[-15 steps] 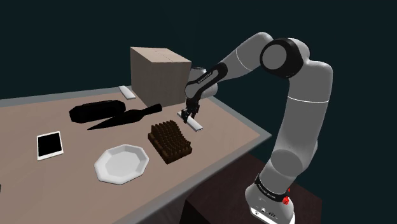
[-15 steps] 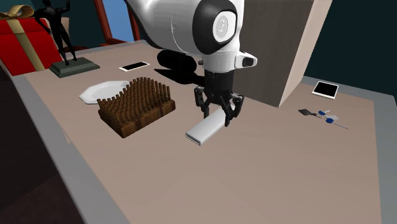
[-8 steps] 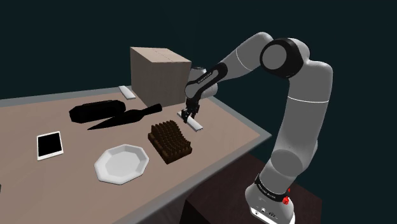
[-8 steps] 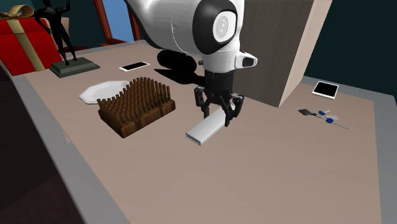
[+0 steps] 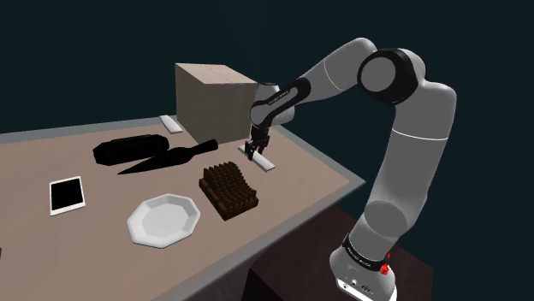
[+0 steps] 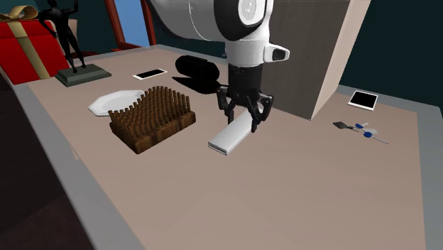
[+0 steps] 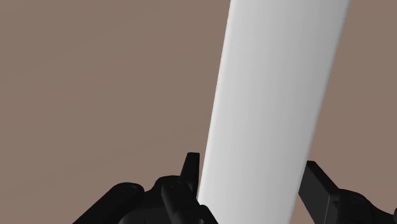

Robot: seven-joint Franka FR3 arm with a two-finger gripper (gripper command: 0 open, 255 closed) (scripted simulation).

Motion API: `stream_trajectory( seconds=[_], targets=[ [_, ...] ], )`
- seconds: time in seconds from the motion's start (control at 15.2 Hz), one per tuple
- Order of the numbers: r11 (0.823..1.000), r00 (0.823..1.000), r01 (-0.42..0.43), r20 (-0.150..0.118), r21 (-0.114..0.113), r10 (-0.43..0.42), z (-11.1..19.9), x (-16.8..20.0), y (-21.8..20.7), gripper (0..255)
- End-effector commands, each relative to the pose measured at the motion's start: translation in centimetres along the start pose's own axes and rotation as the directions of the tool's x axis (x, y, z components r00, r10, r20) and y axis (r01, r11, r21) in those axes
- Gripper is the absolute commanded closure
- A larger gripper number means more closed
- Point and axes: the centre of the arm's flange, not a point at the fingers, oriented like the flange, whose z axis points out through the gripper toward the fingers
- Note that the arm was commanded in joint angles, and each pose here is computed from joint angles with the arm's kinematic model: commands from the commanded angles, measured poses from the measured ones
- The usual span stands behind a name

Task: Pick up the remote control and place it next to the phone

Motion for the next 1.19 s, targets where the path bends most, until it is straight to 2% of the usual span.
stream_trajectory(
  seconds=[0.0, 0.59, 1.12],
  targets=[
    [1.0, 1.0, 0.0, 0.0, 0.0, 0.0, -1.2, 0.0, 0.1, 255],
    [1.0, 1.0, 0.0, 0.0, 0.0, 0.0, -5.9, 0.1, 0.2, 255],
    [1.0, 1.0, 0.0, 0.0, 0.0, 0.0, -6.1, 1.2, -10.3, 255]
  ],
)
